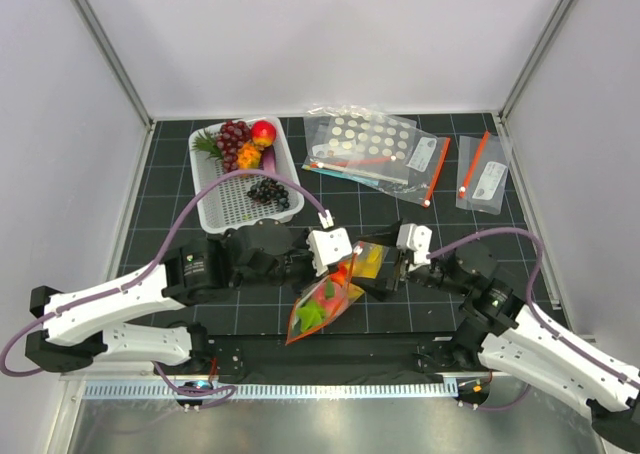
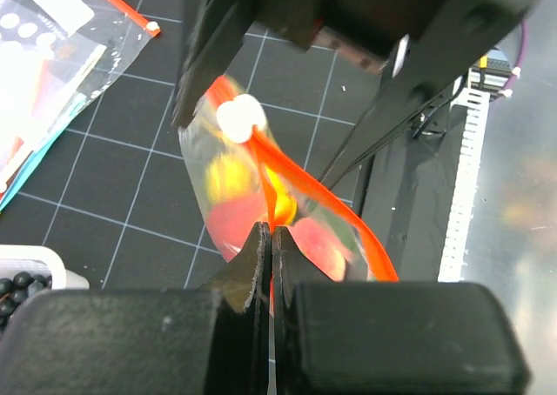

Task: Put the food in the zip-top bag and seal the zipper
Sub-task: Zip the zipper food storage bag at the center of the board.

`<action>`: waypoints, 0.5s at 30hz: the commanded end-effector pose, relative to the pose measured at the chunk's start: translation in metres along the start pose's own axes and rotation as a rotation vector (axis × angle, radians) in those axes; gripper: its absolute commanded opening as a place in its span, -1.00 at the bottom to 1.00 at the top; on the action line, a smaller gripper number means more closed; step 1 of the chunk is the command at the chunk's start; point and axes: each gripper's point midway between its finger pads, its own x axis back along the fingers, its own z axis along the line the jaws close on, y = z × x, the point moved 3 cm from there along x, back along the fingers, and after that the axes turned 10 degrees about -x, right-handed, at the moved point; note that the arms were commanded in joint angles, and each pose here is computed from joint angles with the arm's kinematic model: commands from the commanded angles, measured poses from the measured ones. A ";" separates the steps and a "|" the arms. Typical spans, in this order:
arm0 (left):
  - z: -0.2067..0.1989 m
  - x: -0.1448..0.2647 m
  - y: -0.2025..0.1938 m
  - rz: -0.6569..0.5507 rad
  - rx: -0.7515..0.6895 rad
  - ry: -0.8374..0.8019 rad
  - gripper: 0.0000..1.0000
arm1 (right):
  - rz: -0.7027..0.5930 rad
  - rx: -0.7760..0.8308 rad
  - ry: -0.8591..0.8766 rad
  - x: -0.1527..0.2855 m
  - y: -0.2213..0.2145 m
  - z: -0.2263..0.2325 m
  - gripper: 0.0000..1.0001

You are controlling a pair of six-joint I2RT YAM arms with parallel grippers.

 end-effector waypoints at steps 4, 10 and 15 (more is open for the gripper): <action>-0.016 0.008 0.018 -0.070 -0.049 -0.081 -0.99 | -0.081 0.034 0.038 0.003 0.026 0.008 0.84; -0.024 0.009 0.018 -0.064 -0.063 -0.106 -0.99 | -0.036 0.021 0.157 0.002 0.019 0.024 0.83; -0.030 0.011 0.019 -0.074 -0.067 -0.148 -0.96 | 0.074 -0.022 0.271 -0.011 0.009 0.034 0.75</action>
